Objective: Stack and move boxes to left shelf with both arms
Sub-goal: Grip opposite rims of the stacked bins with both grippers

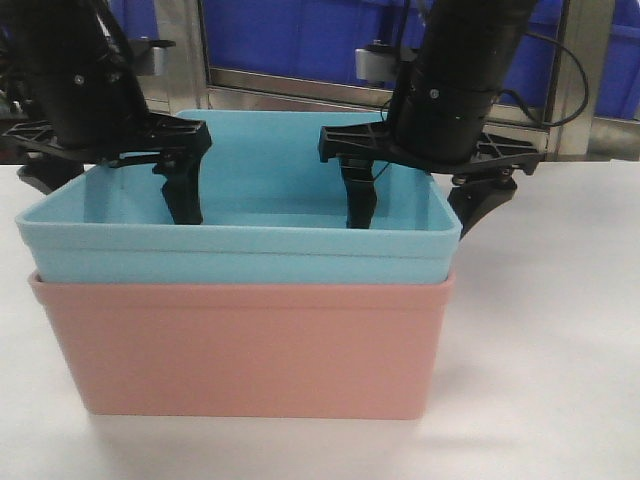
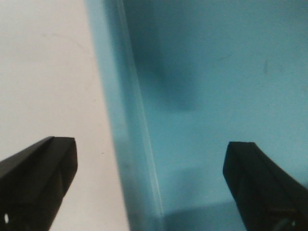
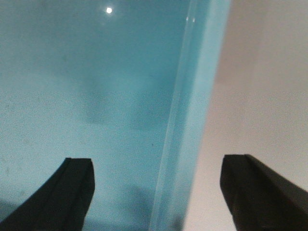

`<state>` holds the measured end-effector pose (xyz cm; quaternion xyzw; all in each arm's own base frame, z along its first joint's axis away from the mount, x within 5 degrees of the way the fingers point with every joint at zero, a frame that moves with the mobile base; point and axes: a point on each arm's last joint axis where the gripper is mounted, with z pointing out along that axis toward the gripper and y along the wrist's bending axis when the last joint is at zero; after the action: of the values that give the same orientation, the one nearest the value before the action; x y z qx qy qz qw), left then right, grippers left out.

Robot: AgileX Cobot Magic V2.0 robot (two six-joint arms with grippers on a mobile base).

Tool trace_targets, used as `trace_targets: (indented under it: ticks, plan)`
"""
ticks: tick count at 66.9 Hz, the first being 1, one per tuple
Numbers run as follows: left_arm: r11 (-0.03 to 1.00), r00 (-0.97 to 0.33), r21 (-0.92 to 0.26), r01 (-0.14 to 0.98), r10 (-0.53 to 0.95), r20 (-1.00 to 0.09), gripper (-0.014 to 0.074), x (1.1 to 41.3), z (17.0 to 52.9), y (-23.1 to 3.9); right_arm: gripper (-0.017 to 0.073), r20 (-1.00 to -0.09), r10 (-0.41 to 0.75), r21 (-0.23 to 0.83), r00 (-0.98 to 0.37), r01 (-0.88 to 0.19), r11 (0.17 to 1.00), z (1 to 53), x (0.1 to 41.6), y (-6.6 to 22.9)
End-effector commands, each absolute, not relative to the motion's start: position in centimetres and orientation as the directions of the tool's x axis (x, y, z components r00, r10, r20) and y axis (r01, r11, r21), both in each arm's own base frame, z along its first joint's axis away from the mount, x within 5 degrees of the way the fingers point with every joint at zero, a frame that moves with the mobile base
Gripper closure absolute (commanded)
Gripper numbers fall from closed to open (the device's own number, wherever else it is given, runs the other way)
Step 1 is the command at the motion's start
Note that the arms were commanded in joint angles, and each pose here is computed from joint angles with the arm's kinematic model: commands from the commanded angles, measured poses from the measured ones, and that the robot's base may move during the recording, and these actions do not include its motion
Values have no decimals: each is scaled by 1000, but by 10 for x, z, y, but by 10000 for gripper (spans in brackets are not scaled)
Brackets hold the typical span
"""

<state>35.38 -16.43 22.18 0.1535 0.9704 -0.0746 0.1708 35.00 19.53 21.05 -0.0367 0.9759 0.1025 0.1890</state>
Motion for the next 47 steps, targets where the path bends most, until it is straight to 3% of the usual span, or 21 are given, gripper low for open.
trace_targets:
  ticks: [1,6,25,27,47]
  plan:
    - [940,-864,-114,322,243,-441,141,356,245,-168,-43,-424,-38,192,-905,-131,973,218,355,196]
    - [941,-868,-114,320,242,-434,198,357,242,-168,24,-423,-38,191,-905,-131,973,218,355,196]
    - [941,-865,-114,320,241,-440,605,358,242,-169,477,-413,-41,187,-910,-129,974,217,354,195]
    - [941,-865,-114,320,241,-440,612,358,242,-169,515,-412,-41,186,-910,-128,974,217,354,195]
    - [945,-856,-131,299,205,-474,601,351,262,-165,502,-458,-38,198,-888,-143,970,240,348,192]
